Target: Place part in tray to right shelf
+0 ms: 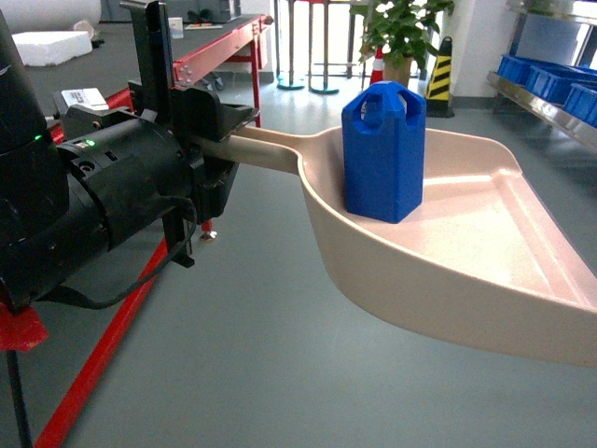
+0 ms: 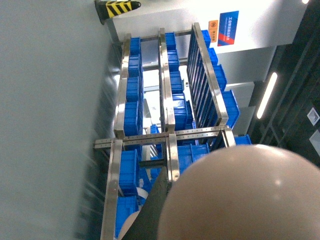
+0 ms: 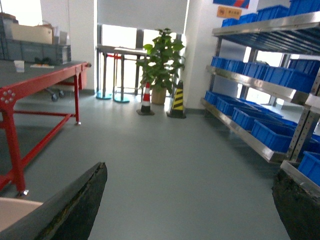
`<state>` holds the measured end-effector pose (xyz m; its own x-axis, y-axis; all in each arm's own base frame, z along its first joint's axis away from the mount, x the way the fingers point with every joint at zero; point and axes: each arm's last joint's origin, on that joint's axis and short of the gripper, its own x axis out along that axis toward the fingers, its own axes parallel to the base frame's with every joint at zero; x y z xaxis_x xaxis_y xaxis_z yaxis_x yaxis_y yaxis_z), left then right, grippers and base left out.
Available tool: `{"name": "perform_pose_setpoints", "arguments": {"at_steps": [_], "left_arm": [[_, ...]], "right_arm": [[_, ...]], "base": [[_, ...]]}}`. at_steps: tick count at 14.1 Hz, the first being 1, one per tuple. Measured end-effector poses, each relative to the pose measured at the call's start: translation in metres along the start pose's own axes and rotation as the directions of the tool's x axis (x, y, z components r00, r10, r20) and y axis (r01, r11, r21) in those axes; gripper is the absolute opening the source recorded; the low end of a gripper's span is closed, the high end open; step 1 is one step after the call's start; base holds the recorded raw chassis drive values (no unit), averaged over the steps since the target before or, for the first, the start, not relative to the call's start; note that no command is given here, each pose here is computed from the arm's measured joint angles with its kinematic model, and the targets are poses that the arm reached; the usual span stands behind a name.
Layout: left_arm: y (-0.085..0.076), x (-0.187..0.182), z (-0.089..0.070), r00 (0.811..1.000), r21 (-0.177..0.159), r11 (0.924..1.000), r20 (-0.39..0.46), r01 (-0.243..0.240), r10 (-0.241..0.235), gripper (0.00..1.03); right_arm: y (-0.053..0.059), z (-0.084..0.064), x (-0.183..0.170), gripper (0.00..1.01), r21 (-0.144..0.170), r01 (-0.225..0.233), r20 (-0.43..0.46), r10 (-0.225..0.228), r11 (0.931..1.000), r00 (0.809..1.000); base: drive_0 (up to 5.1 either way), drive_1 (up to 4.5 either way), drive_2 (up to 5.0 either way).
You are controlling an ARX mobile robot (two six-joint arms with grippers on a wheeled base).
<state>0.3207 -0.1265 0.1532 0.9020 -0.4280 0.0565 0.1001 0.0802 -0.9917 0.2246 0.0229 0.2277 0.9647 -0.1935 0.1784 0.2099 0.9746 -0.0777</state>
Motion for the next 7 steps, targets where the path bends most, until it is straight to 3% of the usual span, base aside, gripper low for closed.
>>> {"name": "perform_pose_setpoints", "arguments": {"at_steps": [7], "left_arm": [[-0.0005,0.0001,0.0000,1.000,-0.001,1.0000,0.002,0.004,-0.004,0.13]], "right_arm": [[-0.0002,0.0006,0.0000,0.98,0.002,0.002,0.004,-0.002,1.0000,1.000]], "base": [[0.0,4.14,-4.2]]}}
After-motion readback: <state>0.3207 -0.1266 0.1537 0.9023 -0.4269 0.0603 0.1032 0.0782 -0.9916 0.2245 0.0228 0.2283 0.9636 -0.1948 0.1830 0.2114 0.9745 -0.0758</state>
